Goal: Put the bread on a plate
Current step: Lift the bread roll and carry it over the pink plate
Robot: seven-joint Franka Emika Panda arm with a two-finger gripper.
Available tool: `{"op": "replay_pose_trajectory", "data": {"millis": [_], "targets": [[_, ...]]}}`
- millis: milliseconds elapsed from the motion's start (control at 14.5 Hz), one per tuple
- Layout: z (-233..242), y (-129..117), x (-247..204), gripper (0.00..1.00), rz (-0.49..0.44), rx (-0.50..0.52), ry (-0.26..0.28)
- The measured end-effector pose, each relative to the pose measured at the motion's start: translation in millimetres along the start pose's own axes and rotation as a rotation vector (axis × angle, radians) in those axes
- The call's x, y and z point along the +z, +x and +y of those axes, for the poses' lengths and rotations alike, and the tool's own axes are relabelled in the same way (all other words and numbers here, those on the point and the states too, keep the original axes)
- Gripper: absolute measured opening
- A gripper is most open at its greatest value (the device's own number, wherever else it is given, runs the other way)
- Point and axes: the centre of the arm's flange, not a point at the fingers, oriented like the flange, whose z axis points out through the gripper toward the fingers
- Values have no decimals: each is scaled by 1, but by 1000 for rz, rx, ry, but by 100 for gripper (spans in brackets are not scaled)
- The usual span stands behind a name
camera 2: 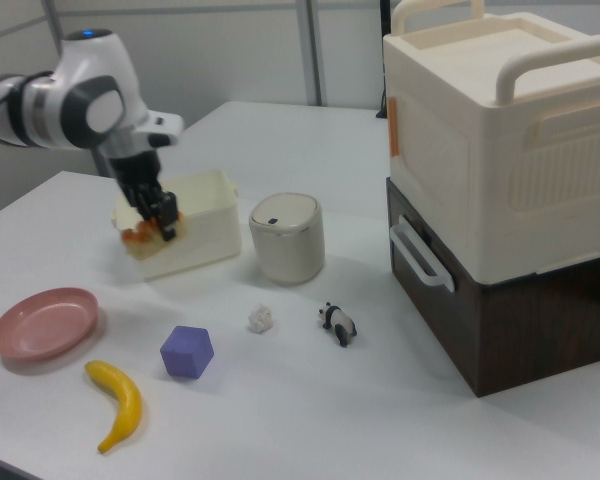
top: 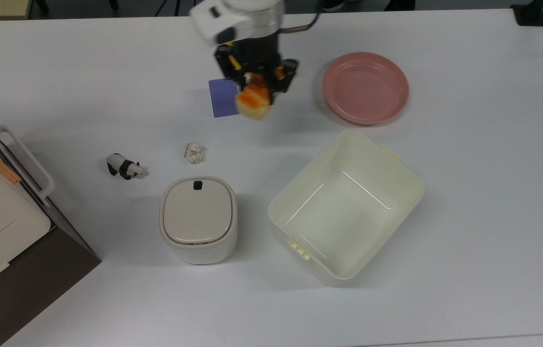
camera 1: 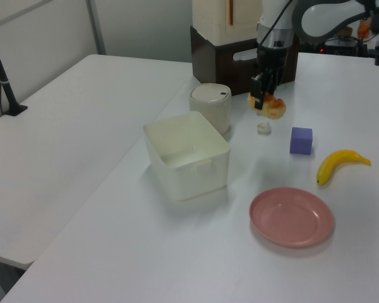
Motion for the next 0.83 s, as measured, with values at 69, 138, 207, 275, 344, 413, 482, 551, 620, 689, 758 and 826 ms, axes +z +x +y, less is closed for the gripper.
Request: {"op": "replay_pose_trajectory", "data": {"millis": [69,138,207,275,344,413,482,551,620,689,758,826], "targets": [[-25,-10,-8,53,-7,-69,1],[-38,-16,-10,53,-14,-110,0],[-52,-25,-11,53,-28,-156,-3],[-69,-37,-10,53,-47,-204,-8],[-92,-55,-9,53,-71,-255,-15],[-108,-67,-8,56,-82,-290,-19],[-122,-78,-6,56,-90,-324,-21],[-137,-90,-4,56,-97,-357,-23],[-152,-101,1,56,-105,-389,-26],[-166,-112,6,56,-114,-420,-30],[-179,-124,13,56,-124,-450,-36],[-191,-135,21,56,-136,-478,-43]]}}
